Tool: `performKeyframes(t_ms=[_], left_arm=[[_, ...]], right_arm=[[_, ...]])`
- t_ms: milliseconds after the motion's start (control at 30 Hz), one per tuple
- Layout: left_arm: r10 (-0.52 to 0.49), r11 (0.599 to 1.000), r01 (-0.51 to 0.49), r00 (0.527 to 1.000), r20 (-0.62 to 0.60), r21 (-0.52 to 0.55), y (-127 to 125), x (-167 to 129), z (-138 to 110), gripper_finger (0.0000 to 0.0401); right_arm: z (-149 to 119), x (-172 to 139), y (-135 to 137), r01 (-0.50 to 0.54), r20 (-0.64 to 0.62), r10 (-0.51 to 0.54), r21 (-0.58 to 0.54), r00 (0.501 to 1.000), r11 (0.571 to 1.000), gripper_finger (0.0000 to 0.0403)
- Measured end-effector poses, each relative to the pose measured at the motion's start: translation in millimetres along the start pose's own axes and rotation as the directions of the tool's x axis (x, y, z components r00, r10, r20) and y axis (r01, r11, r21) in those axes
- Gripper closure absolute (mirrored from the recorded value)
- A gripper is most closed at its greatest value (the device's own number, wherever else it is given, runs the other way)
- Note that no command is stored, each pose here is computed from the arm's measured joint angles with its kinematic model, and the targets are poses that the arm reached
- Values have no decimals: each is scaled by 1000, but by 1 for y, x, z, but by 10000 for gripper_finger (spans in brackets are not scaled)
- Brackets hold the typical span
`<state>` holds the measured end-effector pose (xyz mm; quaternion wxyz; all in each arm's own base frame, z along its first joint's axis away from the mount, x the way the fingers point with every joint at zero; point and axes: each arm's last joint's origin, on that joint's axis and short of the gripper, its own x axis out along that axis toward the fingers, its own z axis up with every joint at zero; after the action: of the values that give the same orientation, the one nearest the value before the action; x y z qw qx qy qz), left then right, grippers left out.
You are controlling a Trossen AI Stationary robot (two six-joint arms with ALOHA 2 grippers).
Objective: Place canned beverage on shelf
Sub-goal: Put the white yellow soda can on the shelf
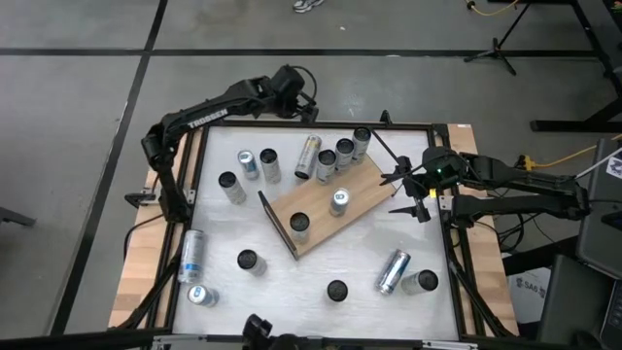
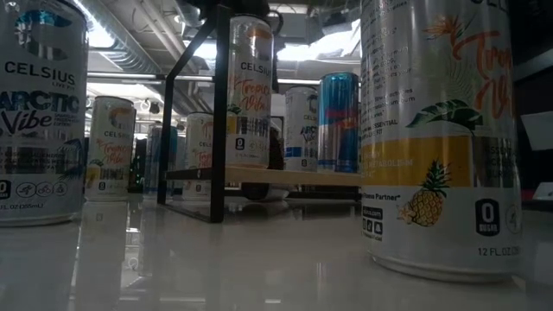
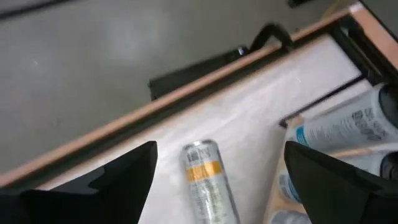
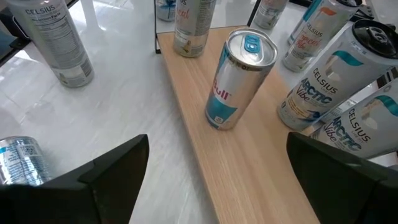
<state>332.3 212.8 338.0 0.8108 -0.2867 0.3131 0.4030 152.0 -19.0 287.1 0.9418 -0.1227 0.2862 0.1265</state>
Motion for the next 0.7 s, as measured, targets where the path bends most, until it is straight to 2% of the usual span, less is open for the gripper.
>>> performKeyframes(t_ms=[433, 700], left_arm=[[10, 1000, -11, 979, -202, -2, 7, 80, -20, 58], [7, 1000, -8, 958, -286, -1, 8, 112, -34, 58]], right_arm=[[0, 0, 0, 2, -1, -2, 0, 1000, 1000, 33], [0, 0, 0, 3, -1, -3, 0, 1000, 1000, 33]])
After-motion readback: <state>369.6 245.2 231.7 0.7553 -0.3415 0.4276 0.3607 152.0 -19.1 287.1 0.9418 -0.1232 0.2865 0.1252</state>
